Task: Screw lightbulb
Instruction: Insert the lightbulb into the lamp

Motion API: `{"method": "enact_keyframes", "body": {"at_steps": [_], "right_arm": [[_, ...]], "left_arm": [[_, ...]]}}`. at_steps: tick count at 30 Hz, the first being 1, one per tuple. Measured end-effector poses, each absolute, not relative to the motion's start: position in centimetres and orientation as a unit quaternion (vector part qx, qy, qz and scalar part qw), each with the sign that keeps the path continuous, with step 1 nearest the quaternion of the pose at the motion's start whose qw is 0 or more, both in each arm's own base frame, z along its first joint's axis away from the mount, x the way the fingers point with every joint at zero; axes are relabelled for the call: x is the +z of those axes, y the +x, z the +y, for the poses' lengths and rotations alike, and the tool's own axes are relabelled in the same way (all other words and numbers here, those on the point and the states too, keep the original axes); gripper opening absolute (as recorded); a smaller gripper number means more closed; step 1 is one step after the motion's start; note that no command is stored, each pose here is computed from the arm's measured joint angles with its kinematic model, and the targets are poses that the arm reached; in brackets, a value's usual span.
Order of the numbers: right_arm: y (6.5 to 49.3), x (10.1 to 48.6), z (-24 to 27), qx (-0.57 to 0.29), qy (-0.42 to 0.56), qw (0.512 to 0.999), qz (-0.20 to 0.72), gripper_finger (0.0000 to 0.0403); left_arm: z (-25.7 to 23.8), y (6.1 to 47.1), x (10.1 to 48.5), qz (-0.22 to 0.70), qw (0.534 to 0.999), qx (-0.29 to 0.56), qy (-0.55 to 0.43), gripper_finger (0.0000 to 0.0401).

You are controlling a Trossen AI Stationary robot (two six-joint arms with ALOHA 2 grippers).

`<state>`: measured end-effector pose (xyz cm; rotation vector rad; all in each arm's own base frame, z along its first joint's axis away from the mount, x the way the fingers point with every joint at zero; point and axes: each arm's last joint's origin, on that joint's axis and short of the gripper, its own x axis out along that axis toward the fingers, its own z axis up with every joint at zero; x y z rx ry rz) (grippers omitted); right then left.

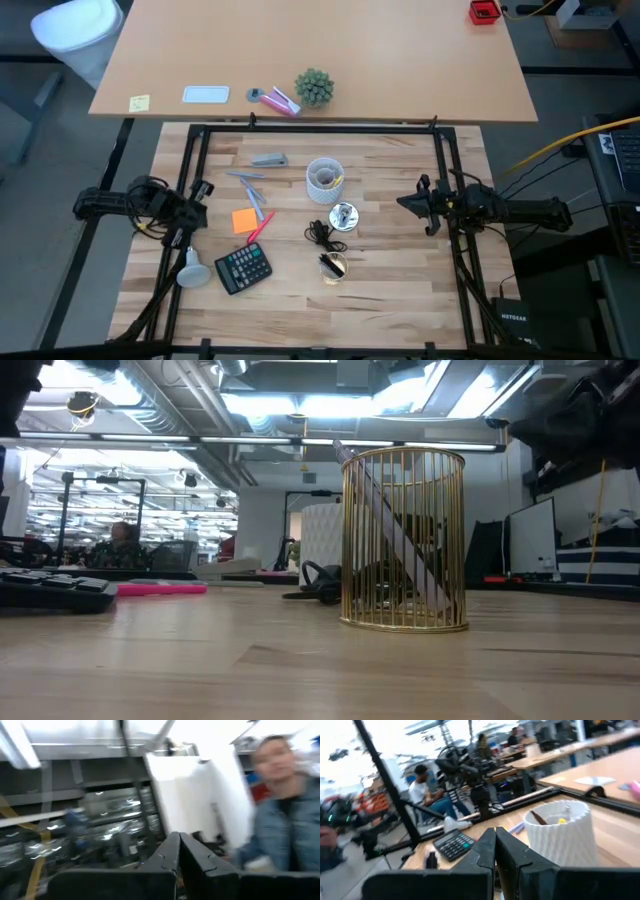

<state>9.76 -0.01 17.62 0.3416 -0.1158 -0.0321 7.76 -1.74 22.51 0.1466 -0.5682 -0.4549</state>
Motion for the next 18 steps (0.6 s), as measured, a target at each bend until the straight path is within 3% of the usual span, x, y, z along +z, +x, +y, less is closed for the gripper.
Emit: {"method": "enact_keyframes", "body": {"at_steps": [7, 18], "right_arm": [[9.86, 17.49, -0.14, -0.037, 0.198, 0.978, -0.055, 0.0012], [9.86, 17.5, -0.14, -0.037, 0.199, 0.978, -0.055, 0.0012]], "left_arm": [[-1.29, 7.85, 22.71, -0.286, 0.946, -0.141, 0.057, 0.0], [-1.24, 8.32, 22.0, -0.212, 0.953, -0.173, -0.13, 0.0]]}}
